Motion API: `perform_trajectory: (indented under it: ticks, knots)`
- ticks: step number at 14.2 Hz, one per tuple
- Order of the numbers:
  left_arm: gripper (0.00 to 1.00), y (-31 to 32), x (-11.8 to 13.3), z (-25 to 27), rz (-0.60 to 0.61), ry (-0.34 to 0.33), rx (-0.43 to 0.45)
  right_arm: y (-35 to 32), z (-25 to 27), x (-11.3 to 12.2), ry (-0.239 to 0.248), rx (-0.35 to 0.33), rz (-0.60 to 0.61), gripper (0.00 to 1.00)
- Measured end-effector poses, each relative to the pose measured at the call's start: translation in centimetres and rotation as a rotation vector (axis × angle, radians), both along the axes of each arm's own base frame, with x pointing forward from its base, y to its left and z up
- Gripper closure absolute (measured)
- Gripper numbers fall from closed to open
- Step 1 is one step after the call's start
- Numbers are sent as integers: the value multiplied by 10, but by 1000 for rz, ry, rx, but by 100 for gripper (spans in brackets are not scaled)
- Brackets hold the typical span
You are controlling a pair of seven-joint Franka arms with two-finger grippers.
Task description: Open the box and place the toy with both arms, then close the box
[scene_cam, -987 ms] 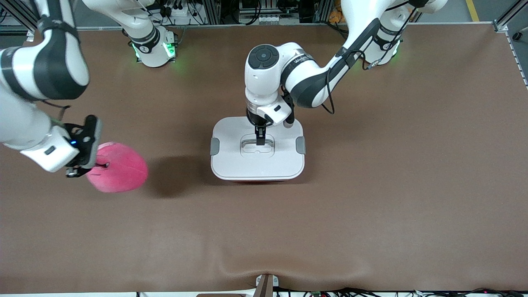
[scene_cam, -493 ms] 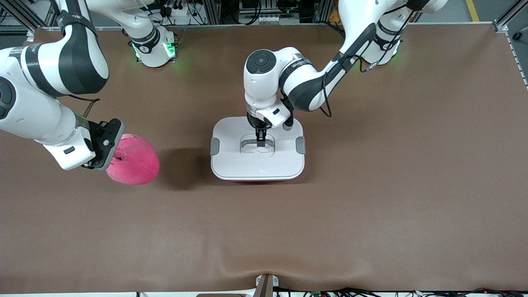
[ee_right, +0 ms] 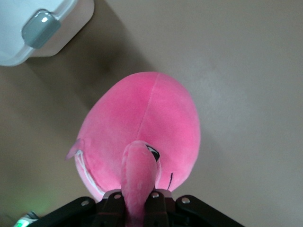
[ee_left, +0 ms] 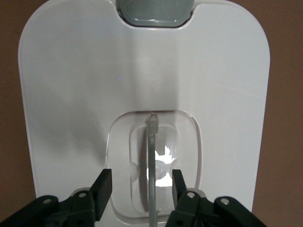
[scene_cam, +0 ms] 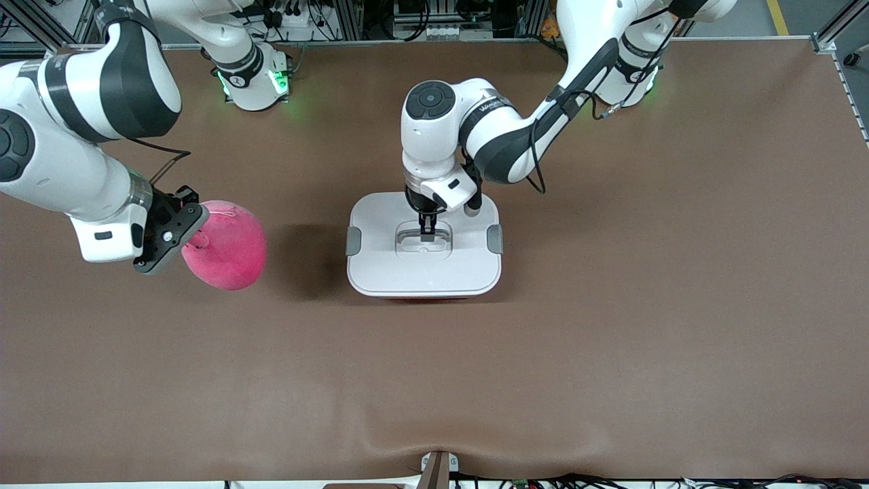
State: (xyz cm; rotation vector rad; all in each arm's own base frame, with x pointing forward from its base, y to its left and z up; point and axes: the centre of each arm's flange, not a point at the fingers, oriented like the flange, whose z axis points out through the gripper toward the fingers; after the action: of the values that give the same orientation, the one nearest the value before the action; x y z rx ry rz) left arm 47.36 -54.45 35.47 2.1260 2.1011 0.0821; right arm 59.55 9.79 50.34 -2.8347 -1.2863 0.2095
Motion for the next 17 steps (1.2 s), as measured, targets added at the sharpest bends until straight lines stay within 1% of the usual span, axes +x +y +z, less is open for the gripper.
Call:
perform_trajectory:
  ticks: [1,2,5,9,13,14,16,17]
  knots:
    - [44,0,0,0,-1,-1,0,-1,0,-1,4,-6,-35,88]
    - [47,0,0,0,-2,-3,-1,-2,0,-2,12,-10,-69,88]
    - [48,-1,1,-2,-4,-6,-1,-4,-2,-5,36,-22,-165,88]
    - [51,-1,1,-4,-7,-10,-4,-1,-4,-7,50,-36,-269,88]
    - [54,-1,2,-4,-7,-11,-6,9,-5,-12,79,-28,-417,88]
    - [57,-1,2,-4,-6,-12,-6,13,-4,-13,81,-31,-453,88]
    - [58,-1,2,-4,-6,-12,-6,28,-3,-16,78,-49,-546,88]
    - [63,-1,2,-4,-6,-12,-6,39,-2,-19,75,-61,-595,88]
